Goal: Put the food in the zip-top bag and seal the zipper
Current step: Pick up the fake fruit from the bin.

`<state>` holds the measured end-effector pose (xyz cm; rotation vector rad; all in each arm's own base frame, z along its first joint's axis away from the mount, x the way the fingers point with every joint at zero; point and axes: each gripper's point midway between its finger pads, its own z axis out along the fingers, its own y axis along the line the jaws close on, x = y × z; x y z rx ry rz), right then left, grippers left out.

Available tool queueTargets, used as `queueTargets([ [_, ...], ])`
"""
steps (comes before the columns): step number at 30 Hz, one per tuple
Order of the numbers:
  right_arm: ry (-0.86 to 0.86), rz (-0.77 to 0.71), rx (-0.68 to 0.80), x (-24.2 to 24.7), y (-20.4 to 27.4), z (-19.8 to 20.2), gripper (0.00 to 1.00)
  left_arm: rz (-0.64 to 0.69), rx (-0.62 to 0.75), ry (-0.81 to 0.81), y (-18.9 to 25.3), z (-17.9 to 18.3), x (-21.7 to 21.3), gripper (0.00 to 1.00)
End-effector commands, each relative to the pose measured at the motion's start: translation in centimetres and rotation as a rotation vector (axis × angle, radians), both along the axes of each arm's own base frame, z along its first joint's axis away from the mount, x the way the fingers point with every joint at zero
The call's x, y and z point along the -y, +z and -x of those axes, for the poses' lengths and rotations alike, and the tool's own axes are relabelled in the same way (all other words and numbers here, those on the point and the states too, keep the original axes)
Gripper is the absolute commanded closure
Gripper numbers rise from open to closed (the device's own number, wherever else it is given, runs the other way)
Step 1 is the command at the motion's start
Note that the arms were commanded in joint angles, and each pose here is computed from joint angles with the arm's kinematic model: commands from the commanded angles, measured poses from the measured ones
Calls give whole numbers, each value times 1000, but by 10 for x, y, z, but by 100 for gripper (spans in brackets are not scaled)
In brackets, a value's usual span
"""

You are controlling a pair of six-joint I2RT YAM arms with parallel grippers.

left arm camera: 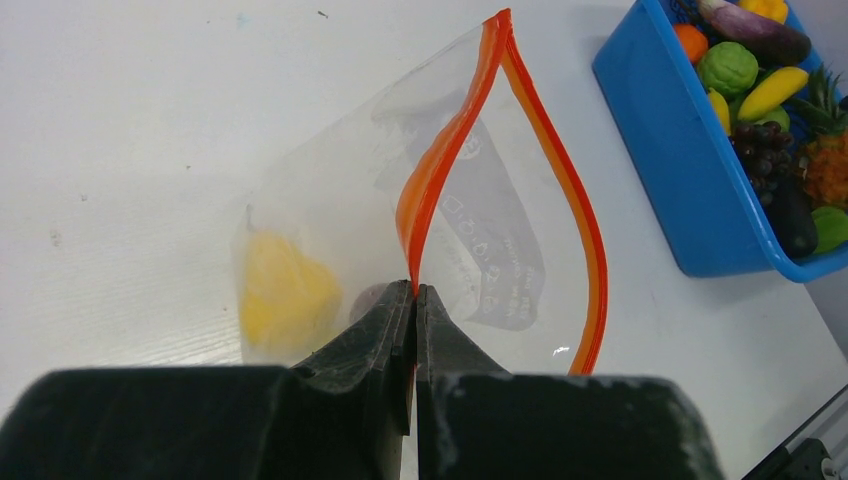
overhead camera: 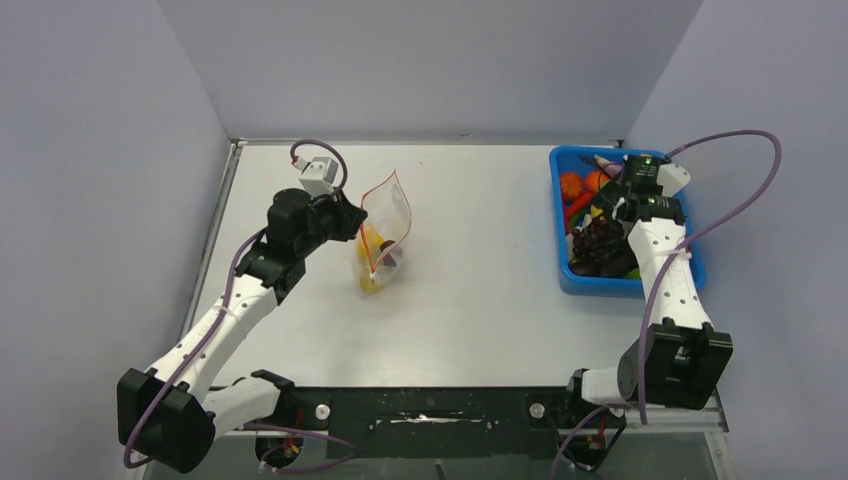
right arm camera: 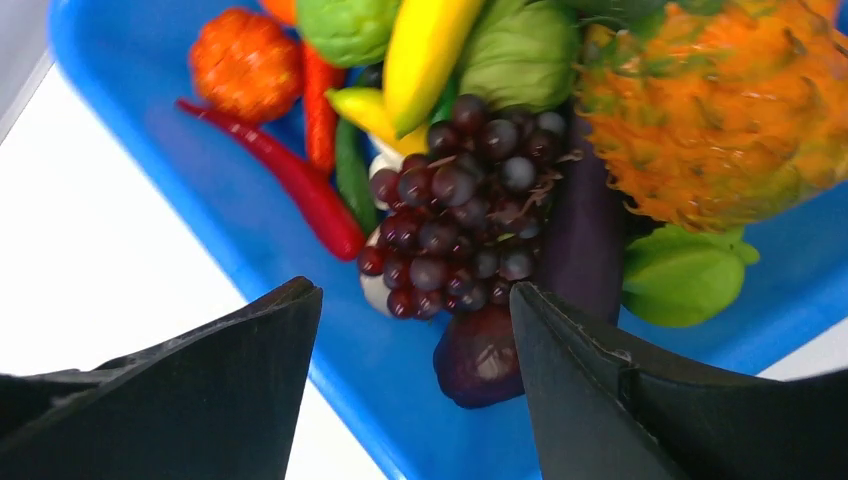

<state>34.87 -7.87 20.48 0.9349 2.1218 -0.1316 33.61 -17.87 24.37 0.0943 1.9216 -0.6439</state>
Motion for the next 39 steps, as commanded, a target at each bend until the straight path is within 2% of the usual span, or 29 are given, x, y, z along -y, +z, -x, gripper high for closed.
queueTargets([
  [1,-328,-3,49,34,17,-2,30,24,74,-17,23,1,1,100],
  [4,-458,2,46,49,18,5,32,30,76,-22,24,2,2,100],
  [10,-591,42,78,77,26,7,33,38,74,-26,23,2,4,100],
  [13,-649,85,84,94,30,14,30,35,61,-29,20,1,5,100],
  [18,-655,124,42,102,25,21,24,37,63,-19,19,-1,4,100],
  [24,-678,333,-99,132,26,40,16,35,46,-24,14,-1,5,100],
  [31,-663,344,-230,153,9,46,5,32,34,-37,11,-3,8,100],
  [39,-516,317,-310,168,-5,27,1,19,36,-28,9,-4,6,100],
])
